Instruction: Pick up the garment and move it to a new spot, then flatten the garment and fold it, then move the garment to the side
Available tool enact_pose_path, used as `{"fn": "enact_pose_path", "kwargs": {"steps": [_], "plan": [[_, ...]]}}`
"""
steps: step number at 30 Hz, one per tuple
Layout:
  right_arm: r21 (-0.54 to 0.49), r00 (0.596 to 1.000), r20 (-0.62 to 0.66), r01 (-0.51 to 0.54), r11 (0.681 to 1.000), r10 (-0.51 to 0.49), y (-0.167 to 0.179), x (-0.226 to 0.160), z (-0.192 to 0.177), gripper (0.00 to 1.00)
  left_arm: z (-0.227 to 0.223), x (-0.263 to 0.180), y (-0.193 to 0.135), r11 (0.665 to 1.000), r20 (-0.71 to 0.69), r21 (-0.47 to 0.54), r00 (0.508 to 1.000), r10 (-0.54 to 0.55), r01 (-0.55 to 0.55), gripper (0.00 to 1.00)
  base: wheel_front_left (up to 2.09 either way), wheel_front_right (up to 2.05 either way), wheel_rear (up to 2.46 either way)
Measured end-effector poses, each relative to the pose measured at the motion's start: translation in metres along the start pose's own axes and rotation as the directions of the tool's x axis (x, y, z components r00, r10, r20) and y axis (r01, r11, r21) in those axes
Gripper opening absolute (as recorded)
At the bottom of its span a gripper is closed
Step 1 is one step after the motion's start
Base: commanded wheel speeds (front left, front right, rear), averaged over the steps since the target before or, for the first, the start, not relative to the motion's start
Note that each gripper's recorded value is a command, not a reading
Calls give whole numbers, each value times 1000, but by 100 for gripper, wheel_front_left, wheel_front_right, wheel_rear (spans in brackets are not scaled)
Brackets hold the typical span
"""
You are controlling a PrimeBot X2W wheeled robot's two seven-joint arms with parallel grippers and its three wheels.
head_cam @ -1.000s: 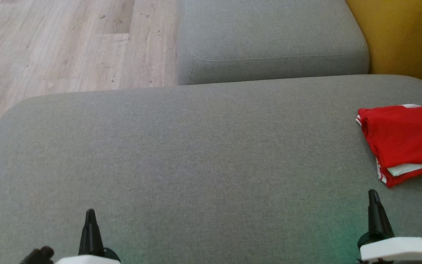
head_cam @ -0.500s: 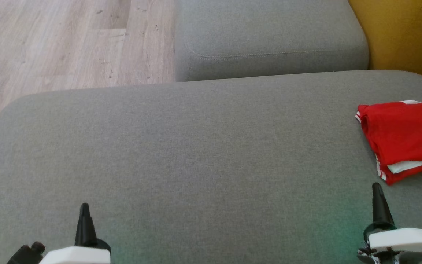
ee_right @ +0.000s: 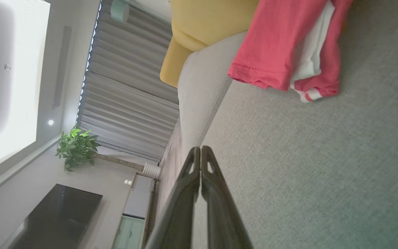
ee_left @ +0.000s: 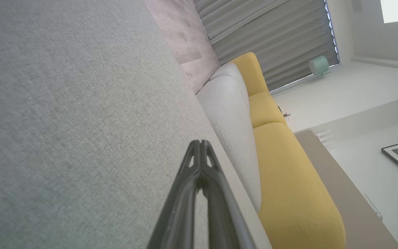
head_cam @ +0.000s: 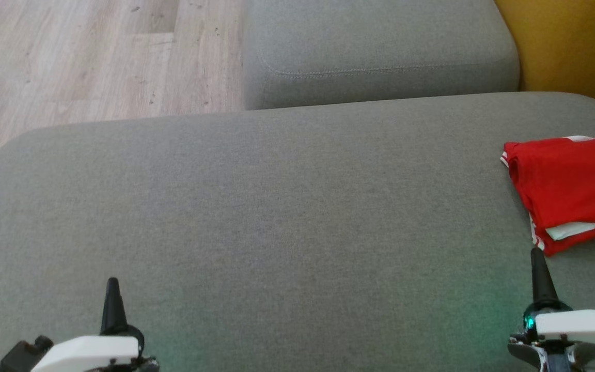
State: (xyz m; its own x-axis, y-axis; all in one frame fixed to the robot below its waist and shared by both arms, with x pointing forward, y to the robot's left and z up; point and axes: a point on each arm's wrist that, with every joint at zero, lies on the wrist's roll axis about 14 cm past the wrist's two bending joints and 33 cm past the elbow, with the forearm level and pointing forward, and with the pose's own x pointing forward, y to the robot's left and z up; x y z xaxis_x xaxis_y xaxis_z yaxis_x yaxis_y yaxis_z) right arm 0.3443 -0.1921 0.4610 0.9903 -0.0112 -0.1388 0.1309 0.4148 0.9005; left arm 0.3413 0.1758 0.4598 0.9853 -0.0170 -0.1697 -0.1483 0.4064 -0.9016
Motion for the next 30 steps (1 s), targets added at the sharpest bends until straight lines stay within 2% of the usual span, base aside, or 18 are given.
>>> {"fn": "enact_pose_path", "kwargs": {"steps": [15,30], "plan": [[165,1000,14,-4,986,2,2,9,8,0,6,11,-4,987,1,-160,1000,-21,20,0,0,0,0],[336,1000,22,-22,942,15,6,19,15,0,14,23,-11,944,9,-326,999,-51,51,0,0,0,0]]}}
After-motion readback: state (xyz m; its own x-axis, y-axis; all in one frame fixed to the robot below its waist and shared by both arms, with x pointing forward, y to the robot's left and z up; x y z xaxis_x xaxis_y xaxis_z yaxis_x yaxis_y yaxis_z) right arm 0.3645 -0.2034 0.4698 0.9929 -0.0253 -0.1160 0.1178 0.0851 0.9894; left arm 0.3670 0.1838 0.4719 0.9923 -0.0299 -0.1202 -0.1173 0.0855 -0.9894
